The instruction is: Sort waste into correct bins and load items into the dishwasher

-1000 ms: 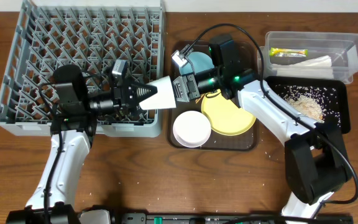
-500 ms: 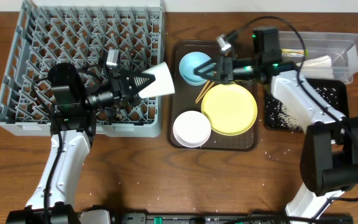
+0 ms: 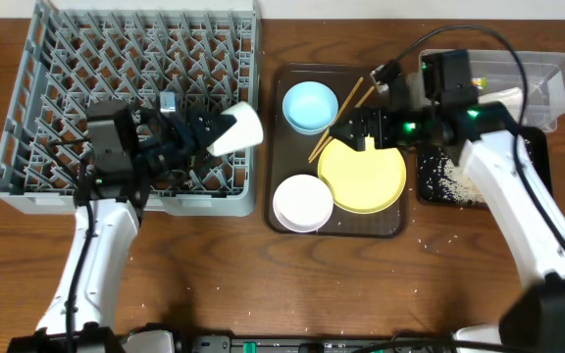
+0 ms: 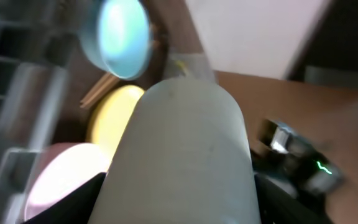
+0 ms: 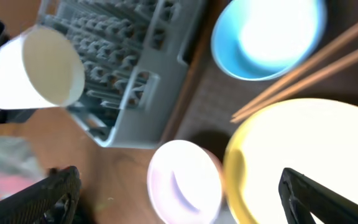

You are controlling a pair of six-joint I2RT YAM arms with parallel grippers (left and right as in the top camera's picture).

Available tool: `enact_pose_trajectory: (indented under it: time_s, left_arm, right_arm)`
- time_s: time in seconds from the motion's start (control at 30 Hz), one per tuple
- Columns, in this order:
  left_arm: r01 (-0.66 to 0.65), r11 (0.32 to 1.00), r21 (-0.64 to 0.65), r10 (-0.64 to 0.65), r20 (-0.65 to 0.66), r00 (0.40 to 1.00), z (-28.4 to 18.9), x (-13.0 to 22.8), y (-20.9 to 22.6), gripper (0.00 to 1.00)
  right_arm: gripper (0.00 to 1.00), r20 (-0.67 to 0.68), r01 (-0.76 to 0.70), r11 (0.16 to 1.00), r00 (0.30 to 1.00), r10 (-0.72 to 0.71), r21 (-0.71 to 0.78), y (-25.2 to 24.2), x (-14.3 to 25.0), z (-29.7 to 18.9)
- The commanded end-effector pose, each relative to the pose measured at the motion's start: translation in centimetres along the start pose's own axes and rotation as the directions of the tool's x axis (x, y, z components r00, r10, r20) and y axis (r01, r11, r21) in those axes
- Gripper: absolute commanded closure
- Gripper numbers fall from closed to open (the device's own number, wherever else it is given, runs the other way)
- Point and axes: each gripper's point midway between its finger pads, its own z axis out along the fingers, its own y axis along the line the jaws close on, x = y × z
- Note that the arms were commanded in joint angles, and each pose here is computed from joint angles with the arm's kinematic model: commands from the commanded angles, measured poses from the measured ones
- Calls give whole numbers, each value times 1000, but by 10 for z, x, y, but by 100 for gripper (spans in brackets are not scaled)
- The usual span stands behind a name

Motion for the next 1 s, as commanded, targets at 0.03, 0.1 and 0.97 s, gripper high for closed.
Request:
enact_pose_trajectory:
  time_s: [0.03,0.1,0.97]
  left_arm:
    - [-238,954,-180,261,117,958,-22,-27,-22,66]
    - [-259,926,-276,300,119,946,-33,-27,-26,65]
    - [-432,423,-797,328,-309,893,1,4,90,66]
  right_arm:
    - [1,47,44,984,997,-53,173,-14,-5,-22]
    - [1,41,40,981,998,-48,190,-15,-1,-25]
    - [1,-3,68,969,998,-69,238,-13,9,-17]
